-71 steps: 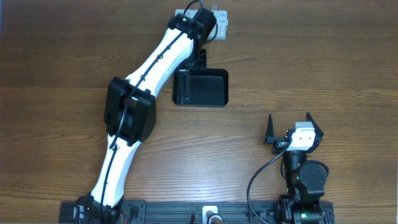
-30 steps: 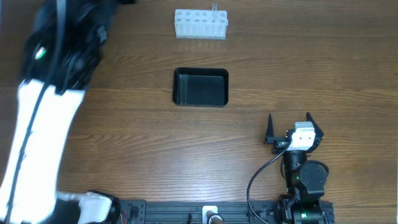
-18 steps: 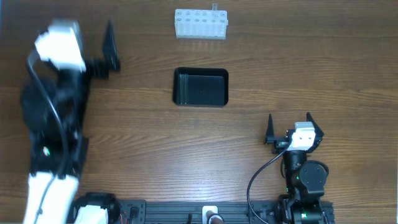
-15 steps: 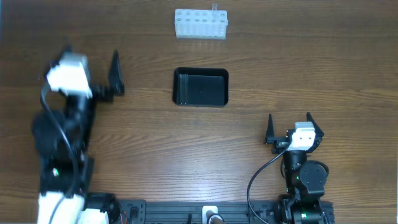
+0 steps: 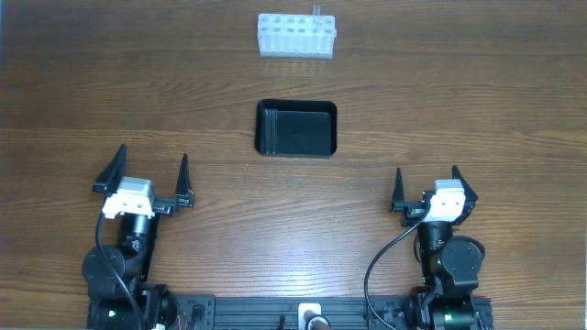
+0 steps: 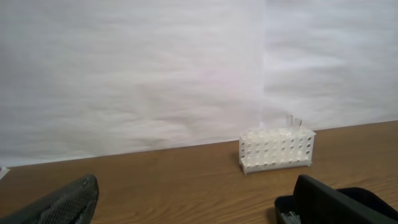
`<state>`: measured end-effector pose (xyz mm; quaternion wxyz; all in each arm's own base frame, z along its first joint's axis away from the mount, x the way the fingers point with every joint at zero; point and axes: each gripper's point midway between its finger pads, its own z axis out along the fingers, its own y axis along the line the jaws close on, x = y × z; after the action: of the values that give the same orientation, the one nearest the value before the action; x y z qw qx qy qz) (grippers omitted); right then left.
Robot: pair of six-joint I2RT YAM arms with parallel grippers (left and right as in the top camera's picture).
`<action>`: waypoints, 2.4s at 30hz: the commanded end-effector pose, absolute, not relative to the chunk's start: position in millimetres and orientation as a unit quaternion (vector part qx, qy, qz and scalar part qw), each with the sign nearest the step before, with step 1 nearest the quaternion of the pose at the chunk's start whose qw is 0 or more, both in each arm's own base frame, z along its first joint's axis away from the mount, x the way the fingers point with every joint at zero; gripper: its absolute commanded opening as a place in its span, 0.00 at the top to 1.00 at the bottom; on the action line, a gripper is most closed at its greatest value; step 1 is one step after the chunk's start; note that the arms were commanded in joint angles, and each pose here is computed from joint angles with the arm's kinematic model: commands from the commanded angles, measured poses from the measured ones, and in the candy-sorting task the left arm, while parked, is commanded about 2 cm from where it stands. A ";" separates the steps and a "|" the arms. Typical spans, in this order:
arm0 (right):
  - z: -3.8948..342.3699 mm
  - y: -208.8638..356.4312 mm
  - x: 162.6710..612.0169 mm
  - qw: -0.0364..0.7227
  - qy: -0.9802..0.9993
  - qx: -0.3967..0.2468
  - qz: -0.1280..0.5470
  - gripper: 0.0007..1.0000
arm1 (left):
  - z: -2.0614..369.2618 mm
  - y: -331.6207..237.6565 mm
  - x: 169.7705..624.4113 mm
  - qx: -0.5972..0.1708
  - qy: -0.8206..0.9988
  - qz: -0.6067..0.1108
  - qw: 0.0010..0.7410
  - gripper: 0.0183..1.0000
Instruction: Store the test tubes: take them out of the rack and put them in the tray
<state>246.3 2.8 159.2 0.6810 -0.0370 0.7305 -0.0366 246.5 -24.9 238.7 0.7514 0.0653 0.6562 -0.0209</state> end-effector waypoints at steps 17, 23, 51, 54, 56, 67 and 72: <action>158.7 -8.2 246.0 0.673 0.726 -0.082 -0.120 0.01 | 239.2 -26.4 245.2 0.074 0.652 -0.020 0.755 0.00; 158.7 -8.1 246.0 0.673 0.726 -0.082 -0.120 0.01 | 239.2 -26.4 245.2 0.074 0.652 -0.020 0.755 0.00; 215.1 -15.2 249.3 0.747 0.661 -0.010 -0.071 0.01 | 239.2 -26.4 245.2 0.074 0.652 -0.020 0.755 0.00; 231.2 -25.4 254.6 0.745 0.664 0.030 -0.055 0.01 | 239.2 -26.4 245.2 0.074 0.652 -0.020 0.755 0.00; 244.0 -27.7 264.7 0.736 0.675 0.035 -0.049 0.01 | 239.2 -26.4 245.2 0.074 0.652 -0.020 0.755 0.00; 273.0 -3.4 374.7 0.682 0.730 -0.032 0.025 0.01 | 239.2 -26.4 245.2 0.074 0.652 -0.020 0.755 0.00; 248.2 21.2 434.7 0.646 0.753 -0.075 0.097 0.01 | 239.2 -26.4 245.2 0.074 0.652 -0.020 0.755 0.00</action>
<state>411.7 -1.0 257.7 0.6626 -0.0386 0.7472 0.0344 245.9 -26.2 239.5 0.7526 0.0682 0.6545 -0.0233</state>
